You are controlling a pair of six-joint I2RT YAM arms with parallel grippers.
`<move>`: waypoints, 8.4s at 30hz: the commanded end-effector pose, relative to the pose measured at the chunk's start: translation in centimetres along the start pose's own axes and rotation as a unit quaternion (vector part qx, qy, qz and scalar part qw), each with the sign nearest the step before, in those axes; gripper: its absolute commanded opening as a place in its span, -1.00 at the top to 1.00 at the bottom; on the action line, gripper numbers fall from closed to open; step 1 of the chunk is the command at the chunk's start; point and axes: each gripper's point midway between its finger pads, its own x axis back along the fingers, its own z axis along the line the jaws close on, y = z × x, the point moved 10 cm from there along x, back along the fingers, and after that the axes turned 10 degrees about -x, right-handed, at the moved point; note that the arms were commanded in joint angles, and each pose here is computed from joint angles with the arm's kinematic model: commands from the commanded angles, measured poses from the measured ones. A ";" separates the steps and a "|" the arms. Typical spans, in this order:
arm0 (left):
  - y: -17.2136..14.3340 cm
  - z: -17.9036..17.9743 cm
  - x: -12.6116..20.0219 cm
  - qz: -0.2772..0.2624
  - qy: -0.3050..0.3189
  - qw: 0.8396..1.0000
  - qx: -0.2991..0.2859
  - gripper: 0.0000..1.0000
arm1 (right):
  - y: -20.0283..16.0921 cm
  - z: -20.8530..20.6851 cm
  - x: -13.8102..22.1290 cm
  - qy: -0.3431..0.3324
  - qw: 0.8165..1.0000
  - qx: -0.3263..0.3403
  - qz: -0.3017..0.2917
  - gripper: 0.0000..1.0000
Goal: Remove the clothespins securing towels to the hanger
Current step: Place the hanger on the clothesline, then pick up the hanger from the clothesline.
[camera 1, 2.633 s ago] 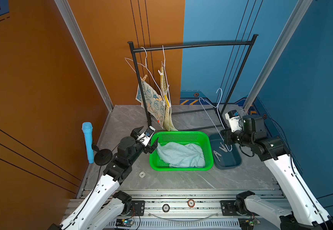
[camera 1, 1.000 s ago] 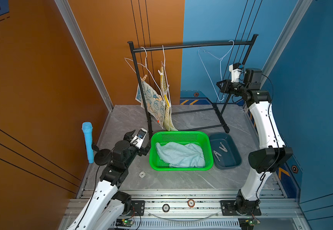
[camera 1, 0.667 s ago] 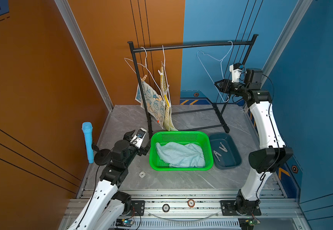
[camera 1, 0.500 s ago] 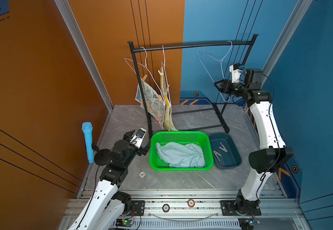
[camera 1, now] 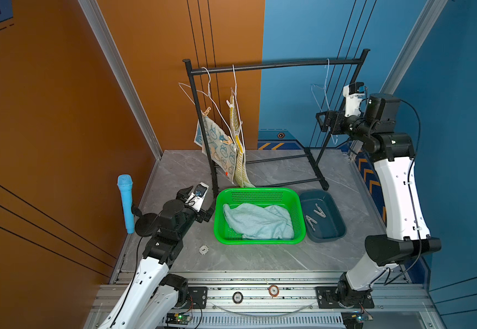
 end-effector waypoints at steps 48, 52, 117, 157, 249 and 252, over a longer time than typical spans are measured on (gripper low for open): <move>0.0 -0.1 0.1 -0.011 -0.013 1.000 0.008 -0.95 | -10.5 21.0 -8.5 0.153 0.984 0.042 0.085 -0.47; 0.0 -0.1 0.1 -0.011 -0.012 1.000 0.008 -0.96 | -10.0 19.6 -10.1 0.142 0.986 0.027 0.085 -0.26; -0.1 0.0 0.0 -0.010 -0.013 1.000 0.007 -0.95 | -0.7 16.6 -2.5 0.126 0.983 0.020 -0.135 1.00; -0.4 0.6 0.5 -0.032 0.013 0.999 0.002 -0.96 | -6.1 10.4 19.8 0.275 0.961 0.015 -0.025 1.00; 19.5 -0.3 -7.2 -0.115 -0.269 0.882 -0.370 0.35 | -19.4 5.5 7.2 0.449 0.888 0.044 0.093 1.00; 19.4 -0.5 -7.5 -0.112 -0.270 0.880 -0.375 0.54 | -19.4 5.6 7.2 0.450 0.887 0.044 0.094 1.00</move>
